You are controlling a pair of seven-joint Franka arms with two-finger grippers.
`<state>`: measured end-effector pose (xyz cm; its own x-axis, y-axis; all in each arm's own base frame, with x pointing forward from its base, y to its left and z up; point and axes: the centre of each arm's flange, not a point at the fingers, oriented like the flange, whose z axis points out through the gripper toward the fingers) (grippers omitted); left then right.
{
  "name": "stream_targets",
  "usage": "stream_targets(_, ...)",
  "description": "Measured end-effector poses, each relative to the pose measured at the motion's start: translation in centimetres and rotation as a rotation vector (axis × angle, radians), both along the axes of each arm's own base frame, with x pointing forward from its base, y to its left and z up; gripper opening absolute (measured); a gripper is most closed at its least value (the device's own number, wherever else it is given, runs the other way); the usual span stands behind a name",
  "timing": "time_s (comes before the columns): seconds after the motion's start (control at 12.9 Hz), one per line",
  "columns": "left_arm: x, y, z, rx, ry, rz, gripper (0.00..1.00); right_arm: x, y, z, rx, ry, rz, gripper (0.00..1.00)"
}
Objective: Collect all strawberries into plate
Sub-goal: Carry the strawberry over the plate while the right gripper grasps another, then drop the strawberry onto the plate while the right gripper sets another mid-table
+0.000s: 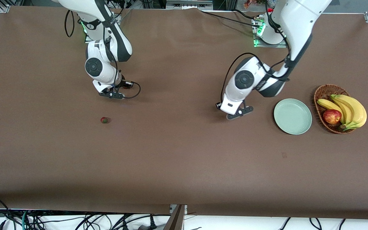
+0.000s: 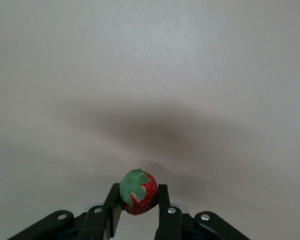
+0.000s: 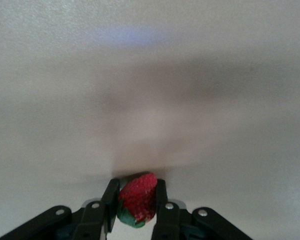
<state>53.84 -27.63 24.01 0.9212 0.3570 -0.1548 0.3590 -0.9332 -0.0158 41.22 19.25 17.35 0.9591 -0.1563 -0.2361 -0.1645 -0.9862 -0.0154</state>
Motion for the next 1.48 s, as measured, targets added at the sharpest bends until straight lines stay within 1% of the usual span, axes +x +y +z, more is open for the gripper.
stream_targets(0.08,2.0,3.0,2.2,-0.019,0.014,-0.021,0.33,0.1,0.1,0.4,0.007,-0.008,0.0,0.33)
stream_targets(0.16,3.4,6.5,4.1,-0.03,0.019,-0.046,0.33,0.6,0.5,1.2,0.018,-0.023,0.002,0.33)
stream_targets(0.23,4.3,10.3,5.6,-0.035,0.027,-0.078,0.33,1.5,1.2,2.4,0.036,-0.048,0.005,0.33)
stream_targets(0.31,4.9,14.0,6.6,-0.042,0.032,-0.117,0.33,2.9,2.2,4.0,0.057,-0.07,0.005,0.33)
stream_targets(0.39,5.4,17.7,7.0,-0.044,0.032,-0.158,0.33,4.7,3.6,5.9,0.075,-0.082,-0.005,0.33)
stream_targets(0.54,5.7,24.5,6.2,-0.045,0.039,-0.242,0.33,9.5,7.6,10.1,0.103,-0.107,-0.046,0.33)
stream_targets(0.7,5.2,30.1,4.7,-0.049,0.057,-0.319,0.33,14.3,12.8,12.3,0.108,-0.129,-0.098,0.33)
stream_targets(0.78,4.9,32.5,3.6,-0.048,0.055,-0.352,0.33,16.1,16.0,12.3,0.125,-0.135,-0.129,0.33)
stream_targets(0.93,4.0,35.6,0.7,-0.039,0.045,-0.405,0.33,18.3,22.0,10.6,0.173,-0.14,-0.189,0.33)
stream_targets(1.09,3.4,36.7,-1.7,-0.033,0.046,-0.431,0.33,18.9,26.4,8.5,0.216,-0.156,-0.24,0.33)
stream_targets(1.17,3.3,36.8,-2.5,-0.03,0.046,-0.434,0.33,18.5,28.4,7.5,0.251,-0.178,-0.284,0.33)
stream_targets(1.32,3.4,36.8,-3.4,-0.027,0.042,-0.456,0.33,16.5,32.4,6.1,0.316,-0.214,-0.36,0.33)
stream_targets(1.4,3.5,36.8,-3.4,-0.029,0.04,-0.47,0.4,15.2,34.3,5.4,0.34,-0.237,-0.395,0.33)
stream_targets(1.48,3.7,36.9,-3.1,-0.029,0.035,-0.479,0.5,13.7,36.3,4.7,0.367,-0.262,-0.434,0.33)
